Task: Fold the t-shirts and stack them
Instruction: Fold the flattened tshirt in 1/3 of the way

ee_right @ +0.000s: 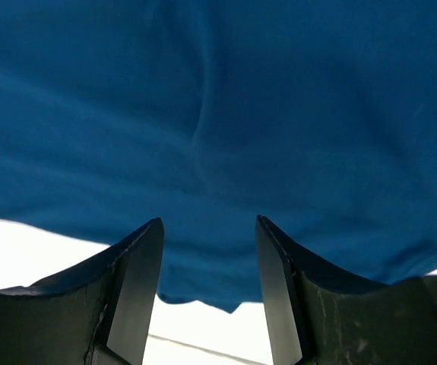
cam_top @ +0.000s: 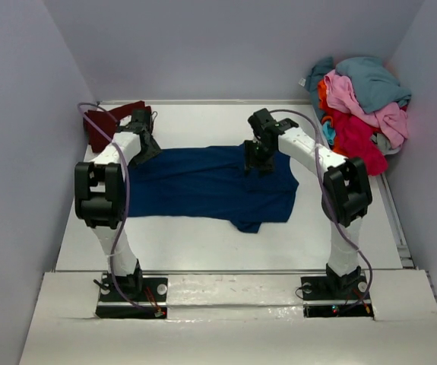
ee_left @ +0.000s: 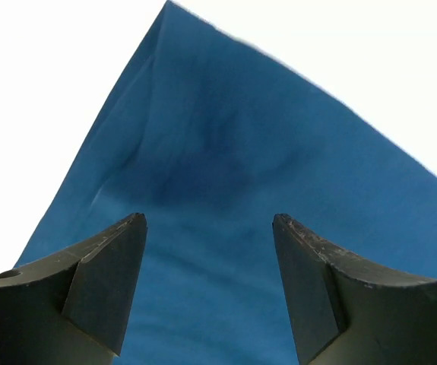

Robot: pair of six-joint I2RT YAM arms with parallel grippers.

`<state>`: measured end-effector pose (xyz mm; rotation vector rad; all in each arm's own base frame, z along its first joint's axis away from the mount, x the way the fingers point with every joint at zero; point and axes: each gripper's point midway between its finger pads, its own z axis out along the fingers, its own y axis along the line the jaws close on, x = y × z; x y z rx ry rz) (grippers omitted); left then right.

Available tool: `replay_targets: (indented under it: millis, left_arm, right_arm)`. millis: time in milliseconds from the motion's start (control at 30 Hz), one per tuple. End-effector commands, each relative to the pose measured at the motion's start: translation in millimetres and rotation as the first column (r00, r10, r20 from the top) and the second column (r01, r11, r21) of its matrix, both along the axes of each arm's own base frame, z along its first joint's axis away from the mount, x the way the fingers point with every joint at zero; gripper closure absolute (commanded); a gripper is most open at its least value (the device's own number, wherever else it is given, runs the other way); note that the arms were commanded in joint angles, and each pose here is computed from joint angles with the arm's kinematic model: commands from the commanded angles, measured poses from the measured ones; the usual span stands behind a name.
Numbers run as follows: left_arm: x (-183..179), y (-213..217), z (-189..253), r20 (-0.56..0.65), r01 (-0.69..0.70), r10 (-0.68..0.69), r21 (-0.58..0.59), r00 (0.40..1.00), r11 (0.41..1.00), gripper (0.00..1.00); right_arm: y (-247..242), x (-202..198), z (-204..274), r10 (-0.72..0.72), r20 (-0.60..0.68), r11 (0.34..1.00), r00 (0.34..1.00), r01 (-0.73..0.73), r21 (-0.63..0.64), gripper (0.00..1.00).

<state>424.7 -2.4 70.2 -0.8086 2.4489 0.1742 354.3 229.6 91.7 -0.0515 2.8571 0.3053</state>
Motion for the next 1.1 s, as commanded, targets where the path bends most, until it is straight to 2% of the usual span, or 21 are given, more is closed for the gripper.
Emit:
replay_targets:
  millis: [0, 167, 333, 667, 1067]
  left_arm:
    - [32.1, 2.9, 15.0, 0.008, 0.034, -0.034, -0.011, 0.999, 0.999, 0.21]
    - [48.6, 6.7, 2.7, -0.017, 0.037, -0.038, -0.027, 0.999, 0.999, 0.21]
    - [54.7, 3.7, -26.3, -0.091, 0.062, -0.067, -0.064, 0.994, 0.996, 0.22]
    - [64.3, 17.5, -48.1, -0.134, 0.041, -0.050, -0.076, 0.990, 0.996, 0.21]
    - [70.1, 16.5, -67.6, -0.188, 0.061, -0.080, -0.105, 0.979, 0.993, 0.19]
  right_arm:
    - [-17.9, 52.3, 25.0, -0.105, 0.061, 0.993, 0.993, 0.102, 0.060, 0.42]
    - [-43.7, 78.1, 23.4, -0.169, 0.066, 0.984, 0.983, 0.165, 0.061, 0.42]
    - [-71.8, 94.8, 3.5, -0.238, 0.019, 0.970, 0.971, 0.236, 0.050, 0.42]
    - [-74.0, 120.3, -29.9, -0.257, -0.032, 0.964, 0.966, 0.259, 0.059, 0.39]
    - [-120.9, 157.1, -31.8, -0.355, -0.012, 0.934, 0.935, 0.355, 0.047, 0.29]
